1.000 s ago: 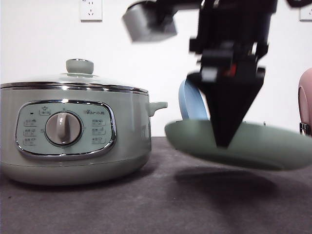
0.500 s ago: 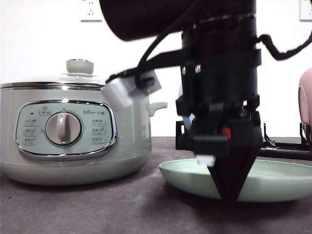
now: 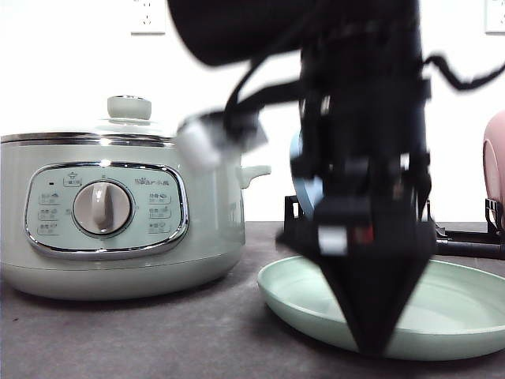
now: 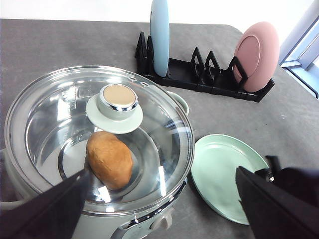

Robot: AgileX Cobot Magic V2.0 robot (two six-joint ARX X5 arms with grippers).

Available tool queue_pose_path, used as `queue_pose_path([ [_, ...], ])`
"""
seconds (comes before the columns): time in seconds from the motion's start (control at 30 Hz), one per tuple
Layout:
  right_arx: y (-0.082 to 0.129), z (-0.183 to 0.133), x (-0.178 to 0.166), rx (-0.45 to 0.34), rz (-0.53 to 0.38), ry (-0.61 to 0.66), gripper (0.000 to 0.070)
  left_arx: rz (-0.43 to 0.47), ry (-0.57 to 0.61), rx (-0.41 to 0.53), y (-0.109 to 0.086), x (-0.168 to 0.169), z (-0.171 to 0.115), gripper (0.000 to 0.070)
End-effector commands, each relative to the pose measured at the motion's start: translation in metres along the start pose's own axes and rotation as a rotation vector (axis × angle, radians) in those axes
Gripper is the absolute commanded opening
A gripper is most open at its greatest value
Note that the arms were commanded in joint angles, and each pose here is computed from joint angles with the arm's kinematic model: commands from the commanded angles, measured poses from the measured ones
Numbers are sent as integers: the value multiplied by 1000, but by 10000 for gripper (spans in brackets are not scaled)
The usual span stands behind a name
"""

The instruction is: Transfer potato from steamer to green plate

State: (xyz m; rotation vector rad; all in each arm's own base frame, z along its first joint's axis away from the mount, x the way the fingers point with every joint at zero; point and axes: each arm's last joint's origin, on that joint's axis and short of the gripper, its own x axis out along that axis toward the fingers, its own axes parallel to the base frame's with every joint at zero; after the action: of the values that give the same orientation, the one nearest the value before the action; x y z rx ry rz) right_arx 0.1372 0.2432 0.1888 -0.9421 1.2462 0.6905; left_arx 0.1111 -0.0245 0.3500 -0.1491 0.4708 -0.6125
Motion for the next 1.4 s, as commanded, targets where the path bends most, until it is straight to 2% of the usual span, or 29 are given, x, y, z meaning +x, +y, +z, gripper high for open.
queue_pose_path([
  [0.0,-1,1,-16,12,-5,-60,418,-8,-18,21,-2,-2,5,596],
  [0.17,-20,-8,-67,72,-3,-266,417,-8,-19,22,-2,-2,5,596],
  [0.33,-53,-21,-119,181,25,-516,417,-8,-19,20,-2,-2,5,596],
  [0.5,-87,-38,-156,255,194,-747,417,-8,-18,18,-2,-2,5,596],
  [0.63,-106,-49,-170,265,403,-874,417,-8,-18,17,-2,-2,5,596],
  [0.7,-114,-53,-170,259,491,-900,417,-8,-18,17,-2,-2,5,596],
  [0.77,-119,-56,-169,269,526,-901,417,-8,-18,17,-2,-2,5,596],
  [1.2,-122,-58,-167,283,513,-892,417,-8,-22,13,-2,-2,6,596],
  [1.37,-122,-58,-167,284,514,-890,417,-8,-33,-2,-2,0,27,596],
])
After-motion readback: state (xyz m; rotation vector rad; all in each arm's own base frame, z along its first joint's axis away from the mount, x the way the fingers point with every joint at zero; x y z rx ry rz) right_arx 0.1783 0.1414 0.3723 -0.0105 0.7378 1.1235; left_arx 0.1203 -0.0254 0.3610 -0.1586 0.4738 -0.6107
